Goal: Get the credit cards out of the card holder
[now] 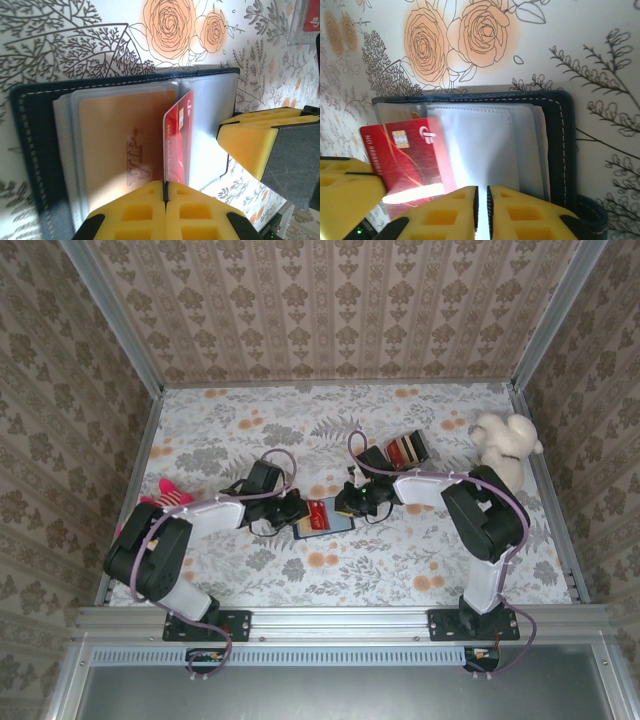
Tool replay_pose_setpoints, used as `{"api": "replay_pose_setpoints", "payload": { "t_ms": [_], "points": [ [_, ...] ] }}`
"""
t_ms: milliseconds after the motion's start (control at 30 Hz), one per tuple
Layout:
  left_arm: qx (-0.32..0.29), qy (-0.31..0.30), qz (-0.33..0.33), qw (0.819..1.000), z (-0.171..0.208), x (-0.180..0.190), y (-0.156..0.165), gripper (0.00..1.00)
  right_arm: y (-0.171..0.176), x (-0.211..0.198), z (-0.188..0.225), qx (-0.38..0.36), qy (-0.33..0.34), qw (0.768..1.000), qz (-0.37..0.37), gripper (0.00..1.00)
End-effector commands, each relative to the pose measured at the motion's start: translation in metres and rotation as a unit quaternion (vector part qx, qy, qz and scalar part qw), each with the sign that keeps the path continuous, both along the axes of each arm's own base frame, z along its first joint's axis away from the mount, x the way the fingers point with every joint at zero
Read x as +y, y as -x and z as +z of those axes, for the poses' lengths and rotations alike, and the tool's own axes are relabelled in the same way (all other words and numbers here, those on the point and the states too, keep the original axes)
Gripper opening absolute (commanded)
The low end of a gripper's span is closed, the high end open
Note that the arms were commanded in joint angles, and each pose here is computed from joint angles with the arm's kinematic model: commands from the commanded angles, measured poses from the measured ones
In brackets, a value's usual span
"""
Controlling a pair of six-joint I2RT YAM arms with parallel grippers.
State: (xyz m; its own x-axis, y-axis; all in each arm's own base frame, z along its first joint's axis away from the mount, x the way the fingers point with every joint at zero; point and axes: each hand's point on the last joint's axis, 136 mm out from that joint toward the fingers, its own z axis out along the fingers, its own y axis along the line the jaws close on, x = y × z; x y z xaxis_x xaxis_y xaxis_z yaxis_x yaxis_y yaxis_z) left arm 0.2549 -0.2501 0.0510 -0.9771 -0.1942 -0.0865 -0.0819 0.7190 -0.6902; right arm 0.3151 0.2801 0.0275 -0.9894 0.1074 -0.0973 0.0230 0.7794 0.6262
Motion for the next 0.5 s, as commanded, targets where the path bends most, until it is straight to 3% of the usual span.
{"api": "replay_pose_setpoints", "payload": {
  "t_ms": [0,67,233,467],
  "points": [
    [-0.004,-0.021,-0.008,1.000,0.000,0.013,0.008,0.00,0.001,-0.004,0.015,-0.033,0.027,0.999,0.026,0.23],
    [-0.008,-0.018,-0.007,1.000,0.002,0.016,0.008,0.00,0.004,0.006,0.025,-0.050,0.014,0.997,0.049,0.29],
    [-0.014,-0.011,-0.006,1.000,0.010,0.022,0.008,0.00,0.013,0.023,0.035,-0.060,-0.021,0.995,0.076,0.32],
    [-0.027,-0.015,-0.007,0.999,0.025,0.033,0.011,0.00,0.013,0.031,0.044,-0.067,-0.051,0.994,0.069,0.35]
  ]
}}
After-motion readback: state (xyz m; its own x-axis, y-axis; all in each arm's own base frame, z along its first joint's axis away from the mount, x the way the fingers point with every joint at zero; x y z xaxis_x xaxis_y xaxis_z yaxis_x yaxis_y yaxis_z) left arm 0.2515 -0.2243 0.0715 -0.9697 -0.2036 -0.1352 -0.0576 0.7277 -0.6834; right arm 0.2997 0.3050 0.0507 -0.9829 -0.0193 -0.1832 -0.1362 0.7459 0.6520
